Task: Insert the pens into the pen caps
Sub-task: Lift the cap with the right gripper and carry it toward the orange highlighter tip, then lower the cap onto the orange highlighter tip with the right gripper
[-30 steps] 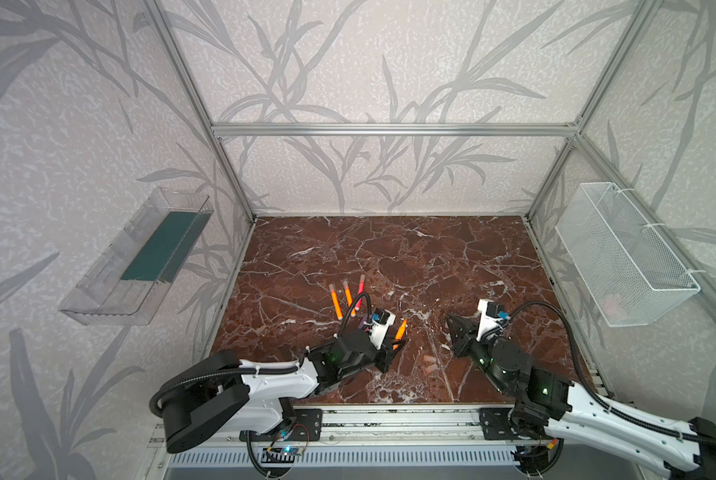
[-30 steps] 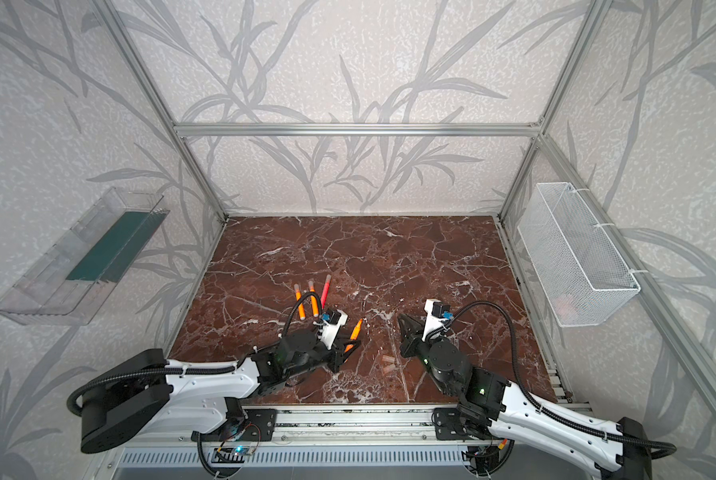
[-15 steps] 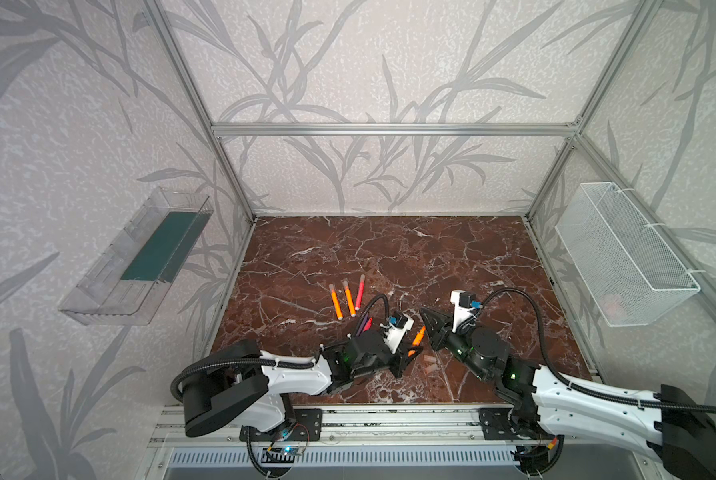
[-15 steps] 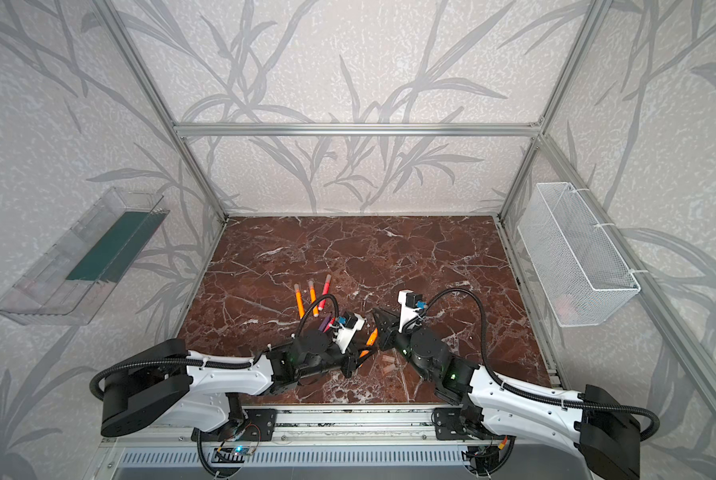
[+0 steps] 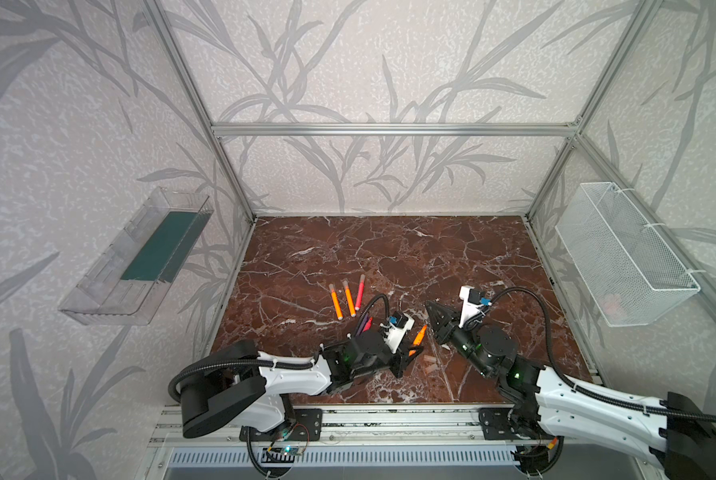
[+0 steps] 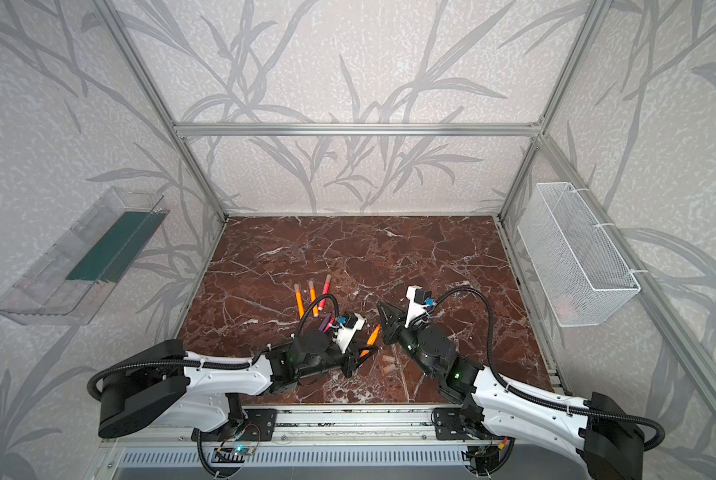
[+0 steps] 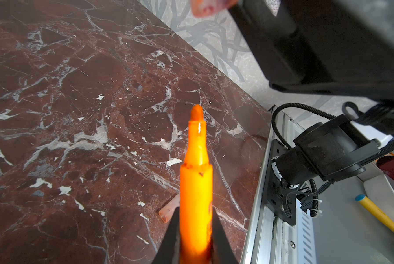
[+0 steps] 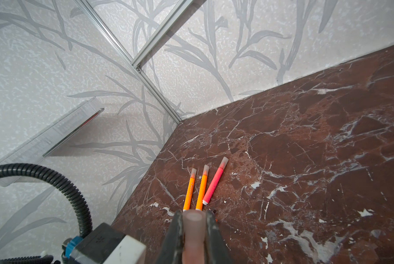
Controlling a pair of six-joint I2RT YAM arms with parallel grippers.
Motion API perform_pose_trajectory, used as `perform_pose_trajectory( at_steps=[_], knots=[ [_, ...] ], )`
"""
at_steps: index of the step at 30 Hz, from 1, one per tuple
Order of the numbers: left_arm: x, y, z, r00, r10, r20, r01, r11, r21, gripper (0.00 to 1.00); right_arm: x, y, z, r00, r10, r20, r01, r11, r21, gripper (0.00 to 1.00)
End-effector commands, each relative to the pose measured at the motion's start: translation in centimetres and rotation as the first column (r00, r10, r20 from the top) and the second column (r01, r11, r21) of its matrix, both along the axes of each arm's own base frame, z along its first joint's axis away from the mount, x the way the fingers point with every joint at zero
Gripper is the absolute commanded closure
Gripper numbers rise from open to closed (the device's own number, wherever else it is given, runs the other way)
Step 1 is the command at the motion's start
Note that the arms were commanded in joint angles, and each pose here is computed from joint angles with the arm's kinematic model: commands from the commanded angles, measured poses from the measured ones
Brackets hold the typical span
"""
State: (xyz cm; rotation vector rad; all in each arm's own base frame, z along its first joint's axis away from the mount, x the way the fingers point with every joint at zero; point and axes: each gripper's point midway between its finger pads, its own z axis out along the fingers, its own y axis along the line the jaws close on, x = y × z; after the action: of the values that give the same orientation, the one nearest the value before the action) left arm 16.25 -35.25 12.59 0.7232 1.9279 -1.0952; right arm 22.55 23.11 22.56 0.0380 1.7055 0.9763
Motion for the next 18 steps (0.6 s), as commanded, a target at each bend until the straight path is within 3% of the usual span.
perform_pose_trajectory(
  at_steps=[1, 18],
  knots=[
    [0.3, -0.2, 1.8, 0.999, 0.013, 0.042, -0.012, 0.999, -0.033, 1.00, 0.1, -0.7, -0.7, 0.999, -0.028, -0.022, 0.028, 0.999, 0.024, 1.00],
    [0.8, 0.0, 1.7, 0.998, 0.041, 0.049, -0.040, 0.999, -0.019, 1.00, -0.3, 0.9, -2.8, 0.995, 0.045, -0.089, -0.040, 0.997, 0.059, 1.00]
  ],
)
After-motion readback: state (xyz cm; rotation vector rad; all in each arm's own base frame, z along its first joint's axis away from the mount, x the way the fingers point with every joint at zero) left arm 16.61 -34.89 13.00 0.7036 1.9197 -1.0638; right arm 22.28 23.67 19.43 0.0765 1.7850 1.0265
